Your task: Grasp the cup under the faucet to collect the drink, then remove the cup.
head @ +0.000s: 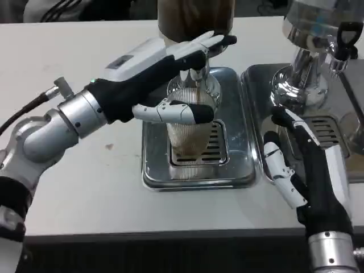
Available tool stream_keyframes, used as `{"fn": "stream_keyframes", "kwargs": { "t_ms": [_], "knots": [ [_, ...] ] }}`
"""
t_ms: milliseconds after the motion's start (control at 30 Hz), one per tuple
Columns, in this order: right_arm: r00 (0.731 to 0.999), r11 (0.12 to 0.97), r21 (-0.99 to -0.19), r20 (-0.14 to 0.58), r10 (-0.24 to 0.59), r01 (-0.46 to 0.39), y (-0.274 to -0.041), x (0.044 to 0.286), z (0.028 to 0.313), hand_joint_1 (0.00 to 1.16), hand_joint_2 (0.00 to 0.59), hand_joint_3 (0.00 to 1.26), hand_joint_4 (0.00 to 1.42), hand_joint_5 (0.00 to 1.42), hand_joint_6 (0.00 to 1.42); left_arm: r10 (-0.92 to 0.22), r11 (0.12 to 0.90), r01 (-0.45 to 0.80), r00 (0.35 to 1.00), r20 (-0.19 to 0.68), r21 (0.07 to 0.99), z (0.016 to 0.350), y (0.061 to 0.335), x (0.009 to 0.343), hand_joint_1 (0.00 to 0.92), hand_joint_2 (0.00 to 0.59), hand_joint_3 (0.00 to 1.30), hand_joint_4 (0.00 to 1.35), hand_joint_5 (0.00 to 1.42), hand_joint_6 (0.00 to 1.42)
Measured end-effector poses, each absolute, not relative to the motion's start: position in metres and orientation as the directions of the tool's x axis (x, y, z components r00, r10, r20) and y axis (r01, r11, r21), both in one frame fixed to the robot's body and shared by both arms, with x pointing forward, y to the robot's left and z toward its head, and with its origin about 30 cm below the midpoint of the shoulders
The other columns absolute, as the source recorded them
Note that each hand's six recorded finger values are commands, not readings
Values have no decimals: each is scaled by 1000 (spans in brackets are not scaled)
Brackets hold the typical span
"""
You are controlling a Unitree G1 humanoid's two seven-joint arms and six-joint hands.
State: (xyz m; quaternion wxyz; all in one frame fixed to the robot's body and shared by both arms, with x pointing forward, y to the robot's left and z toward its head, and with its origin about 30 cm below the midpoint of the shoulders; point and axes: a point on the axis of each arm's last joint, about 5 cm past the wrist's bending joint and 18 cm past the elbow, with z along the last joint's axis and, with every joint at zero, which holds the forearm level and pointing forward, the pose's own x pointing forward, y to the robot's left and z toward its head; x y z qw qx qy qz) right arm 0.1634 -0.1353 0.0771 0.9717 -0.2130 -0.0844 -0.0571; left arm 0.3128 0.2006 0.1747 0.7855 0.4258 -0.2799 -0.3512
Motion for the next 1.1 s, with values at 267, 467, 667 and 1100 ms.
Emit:
{"fn": "stream_keyframes", "kwargs": {
  "t_ms": [267, 467, 667, 1100],
  "knots": [
    [980, 907, -395, 184, -78, 146, -136, 164, 77, 215, 433, 223, 221, 108, 88, -794, 367, 285, 591, 139, 886, 174, 200, 312, 0, 51, 39, 0, 64, 40],
    [983, 928, -348, 170, -73, 129, -138, 164, 78, 336, 341, 199, 188, 131, 163, -794, 365, 281, 592, 139, 888, 174, 200, 312, 0, 51, 38, 0, 56, 40],
    [985, 956, -286, 174, -17, 67, -139, 166, 79, 505, 264, 140, 165, 114, 166, -797, 361, 282, 589, 137, 889, 174, 199, 312, 0, 51, 37, 0, 52, 40],
    [982, 961, -257, 129, 139, -102, -143, 177, 74, 641, 232, 20, 45, 0, 11, -797, 359, 281, 588, 136, 890, 174, 199, 312, 0, 47, 45, 0, 51, 40]
  ]
}}
